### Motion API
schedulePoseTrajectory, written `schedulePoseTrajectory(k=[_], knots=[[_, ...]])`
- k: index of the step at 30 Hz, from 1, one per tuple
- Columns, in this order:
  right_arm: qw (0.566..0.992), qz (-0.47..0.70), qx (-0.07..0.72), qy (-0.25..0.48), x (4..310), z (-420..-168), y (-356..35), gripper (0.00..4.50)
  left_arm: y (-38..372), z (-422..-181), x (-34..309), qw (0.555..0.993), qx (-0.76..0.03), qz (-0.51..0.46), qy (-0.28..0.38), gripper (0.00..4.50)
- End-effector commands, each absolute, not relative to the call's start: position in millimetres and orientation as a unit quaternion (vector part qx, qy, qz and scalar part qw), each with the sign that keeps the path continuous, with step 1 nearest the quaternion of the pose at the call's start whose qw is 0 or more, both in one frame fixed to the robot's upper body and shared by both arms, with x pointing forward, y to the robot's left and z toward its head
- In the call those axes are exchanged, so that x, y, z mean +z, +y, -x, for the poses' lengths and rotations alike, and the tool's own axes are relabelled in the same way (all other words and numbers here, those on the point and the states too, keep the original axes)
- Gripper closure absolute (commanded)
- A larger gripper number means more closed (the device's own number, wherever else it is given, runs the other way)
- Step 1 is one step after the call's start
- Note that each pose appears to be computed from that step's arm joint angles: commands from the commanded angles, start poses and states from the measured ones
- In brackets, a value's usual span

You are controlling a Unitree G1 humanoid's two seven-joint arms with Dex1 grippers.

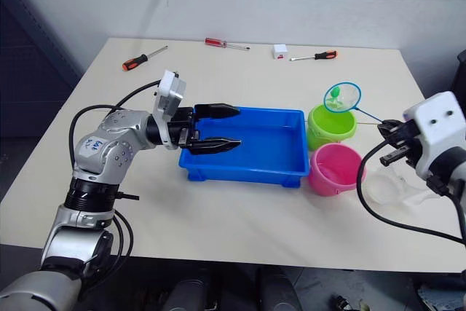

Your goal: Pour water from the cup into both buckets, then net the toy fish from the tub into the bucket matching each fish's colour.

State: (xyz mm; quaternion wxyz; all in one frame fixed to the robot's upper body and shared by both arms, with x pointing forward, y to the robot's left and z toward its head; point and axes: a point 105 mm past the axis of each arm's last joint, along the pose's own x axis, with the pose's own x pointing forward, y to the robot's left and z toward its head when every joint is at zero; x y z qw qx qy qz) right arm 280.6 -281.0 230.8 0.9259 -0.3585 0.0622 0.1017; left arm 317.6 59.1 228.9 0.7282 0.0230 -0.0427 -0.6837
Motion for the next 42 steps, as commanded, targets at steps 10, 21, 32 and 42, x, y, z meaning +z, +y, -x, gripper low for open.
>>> schedulePoseTrajectory(k=[10, 21, 32, 42], knots=[[0.594, 0.801, 0.065, -0.038, 260.7, -298.1, -296.2, 4.50, 62.5, -319.8, 233.9, 0.733, -0.677, -0.032, -0.058, 0.02], [0.887, 0.407, 0.182, -0.119, 266.3, -285.4, -249.1, 4.50, 82.8, -309.6, 225.1, 0.727, -0.684, -0.053, -0.024, 0.02], [0.799, 0.175, 0.573, 0.035, 170.5, -231.1, -141.5, 4.50, 167.1, -238.3, 182.0, 0.722, -0.662, -0.135, 0.151, 0.02], [0.759, 0.289, 0.578, 0.084, 76.5, -247.2, -137.0, 3.63, 184.7, -242.9, 165.1, 0.780, -0.587, -0.144, 0.161, 0.00]])
